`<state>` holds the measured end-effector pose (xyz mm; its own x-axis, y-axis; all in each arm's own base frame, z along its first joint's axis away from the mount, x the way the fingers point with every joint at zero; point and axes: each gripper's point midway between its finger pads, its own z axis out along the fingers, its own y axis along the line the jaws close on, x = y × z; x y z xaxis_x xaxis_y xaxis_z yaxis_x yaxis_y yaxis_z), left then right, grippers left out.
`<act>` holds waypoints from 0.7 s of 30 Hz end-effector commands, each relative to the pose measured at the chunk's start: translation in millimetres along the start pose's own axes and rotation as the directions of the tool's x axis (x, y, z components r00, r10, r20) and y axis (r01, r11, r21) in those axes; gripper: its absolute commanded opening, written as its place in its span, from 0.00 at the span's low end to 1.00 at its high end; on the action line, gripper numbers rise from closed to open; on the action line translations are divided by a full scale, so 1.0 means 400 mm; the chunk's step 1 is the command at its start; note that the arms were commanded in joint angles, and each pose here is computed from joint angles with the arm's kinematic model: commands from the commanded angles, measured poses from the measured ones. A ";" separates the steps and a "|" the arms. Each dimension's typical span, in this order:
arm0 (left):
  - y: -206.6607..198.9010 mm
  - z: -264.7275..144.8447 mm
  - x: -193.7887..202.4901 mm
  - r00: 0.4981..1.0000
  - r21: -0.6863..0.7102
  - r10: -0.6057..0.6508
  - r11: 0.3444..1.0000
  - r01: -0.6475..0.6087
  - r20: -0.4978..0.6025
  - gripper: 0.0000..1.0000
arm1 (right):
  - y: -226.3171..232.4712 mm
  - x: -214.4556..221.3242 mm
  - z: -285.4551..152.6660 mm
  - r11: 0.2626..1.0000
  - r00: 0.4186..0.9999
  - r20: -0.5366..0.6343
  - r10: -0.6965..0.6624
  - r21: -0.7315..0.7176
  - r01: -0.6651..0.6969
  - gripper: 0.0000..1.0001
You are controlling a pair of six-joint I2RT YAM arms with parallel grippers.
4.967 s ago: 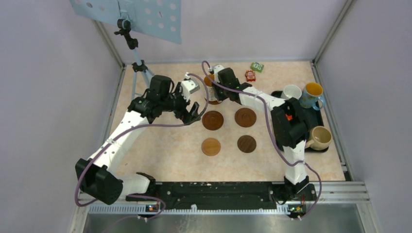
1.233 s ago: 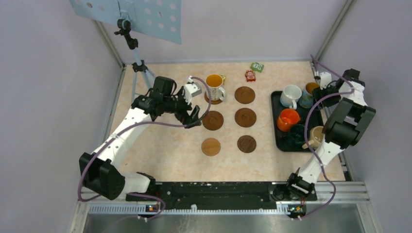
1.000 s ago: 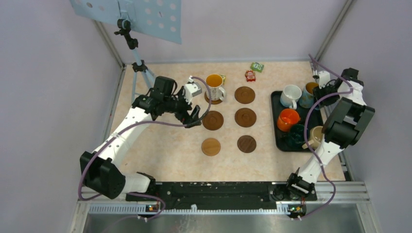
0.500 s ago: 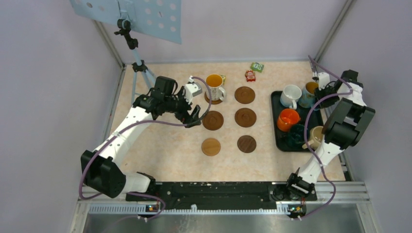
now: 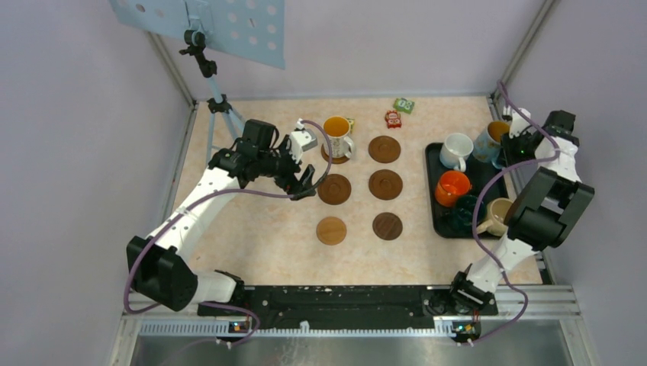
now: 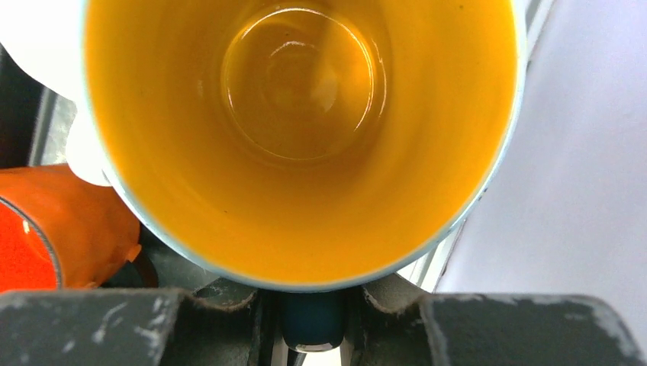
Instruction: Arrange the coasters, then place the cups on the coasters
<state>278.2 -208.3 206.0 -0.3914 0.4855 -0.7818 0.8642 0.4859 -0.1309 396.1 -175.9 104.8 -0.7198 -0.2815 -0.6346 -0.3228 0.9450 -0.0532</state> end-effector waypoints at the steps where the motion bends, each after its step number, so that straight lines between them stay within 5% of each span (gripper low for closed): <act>1: 0.005 -0.024 -0.043 0.998 -0.027 0.028 0.999 -0.026 0.056 0.99 | -0.024 -0.208 -0.139 0.993 0.963 0.246 -0.109 0.081 0.091 0.00; 12: -0.014 -0.024 -0.041 0.997 0.013 0.036 0.999 -0.037 0.063 0.99 | 0.099 -0.413 -0.247 0.989 0.929 0.339 -0.146 0.055 0.135 0.00; 21: -0.050 -0.024 -0.016 0.998 0.094 0.053 0.994 -0.056 0.036 0.99 | 0.331 -0.573 -0.193 0.978 0.905 0.376 -0.199 0.017 0.208 0.00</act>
<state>272.5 -210.5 206.4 -0.3855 0.4879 -0.7832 0.8765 0.4590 -0.1454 454.5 -42.0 231.1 -0.5260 -0.3684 -0.7665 -0.4609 0.8809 -0.1071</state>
